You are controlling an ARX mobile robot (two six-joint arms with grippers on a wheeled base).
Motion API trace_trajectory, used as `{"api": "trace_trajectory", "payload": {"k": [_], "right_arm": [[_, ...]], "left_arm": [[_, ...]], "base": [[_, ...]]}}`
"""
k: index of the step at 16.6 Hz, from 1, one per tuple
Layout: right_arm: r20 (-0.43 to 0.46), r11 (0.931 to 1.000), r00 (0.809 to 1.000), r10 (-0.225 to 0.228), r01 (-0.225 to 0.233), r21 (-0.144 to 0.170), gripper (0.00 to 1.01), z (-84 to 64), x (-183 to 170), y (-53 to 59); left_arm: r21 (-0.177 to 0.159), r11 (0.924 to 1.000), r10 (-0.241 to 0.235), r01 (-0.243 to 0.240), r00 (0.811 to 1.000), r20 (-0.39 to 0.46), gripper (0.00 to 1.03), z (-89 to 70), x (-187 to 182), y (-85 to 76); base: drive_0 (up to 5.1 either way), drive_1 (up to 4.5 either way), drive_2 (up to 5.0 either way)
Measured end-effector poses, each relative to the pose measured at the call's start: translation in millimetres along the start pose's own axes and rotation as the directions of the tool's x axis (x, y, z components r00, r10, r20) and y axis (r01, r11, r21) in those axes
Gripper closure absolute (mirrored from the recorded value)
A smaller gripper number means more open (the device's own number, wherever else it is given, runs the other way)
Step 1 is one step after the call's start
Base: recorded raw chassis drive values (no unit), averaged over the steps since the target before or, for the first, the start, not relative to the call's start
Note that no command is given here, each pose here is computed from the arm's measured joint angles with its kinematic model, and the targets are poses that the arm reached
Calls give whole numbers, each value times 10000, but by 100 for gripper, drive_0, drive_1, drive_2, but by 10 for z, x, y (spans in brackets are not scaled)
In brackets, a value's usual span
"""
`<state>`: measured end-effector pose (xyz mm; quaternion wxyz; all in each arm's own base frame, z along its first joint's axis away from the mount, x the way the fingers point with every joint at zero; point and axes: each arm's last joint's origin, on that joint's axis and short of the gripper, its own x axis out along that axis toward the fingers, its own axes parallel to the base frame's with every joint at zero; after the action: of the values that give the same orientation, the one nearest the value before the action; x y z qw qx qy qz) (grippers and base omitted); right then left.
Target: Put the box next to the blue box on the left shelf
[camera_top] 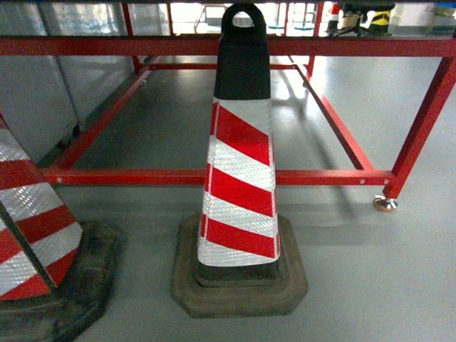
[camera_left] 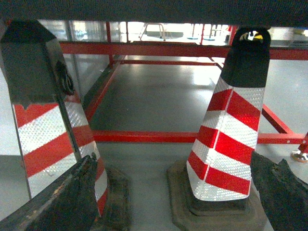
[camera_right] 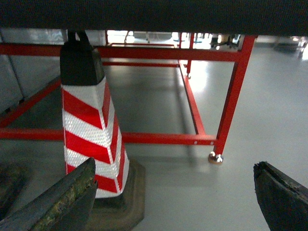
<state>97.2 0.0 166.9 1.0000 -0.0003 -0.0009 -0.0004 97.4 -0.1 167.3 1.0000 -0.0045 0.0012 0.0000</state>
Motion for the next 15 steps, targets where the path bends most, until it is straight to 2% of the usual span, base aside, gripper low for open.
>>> {"api": "trace_trajectory", "payload": {"k": [15], "right_arm": [[0, 10000, 10000, 0, 0, 4, 3, 0, 0, 0]], "left_arm": [[92, 10000, -8, 8, 10000, 8, 5, 1, 0, 0]], "base": [[0, 0, 0]]}}
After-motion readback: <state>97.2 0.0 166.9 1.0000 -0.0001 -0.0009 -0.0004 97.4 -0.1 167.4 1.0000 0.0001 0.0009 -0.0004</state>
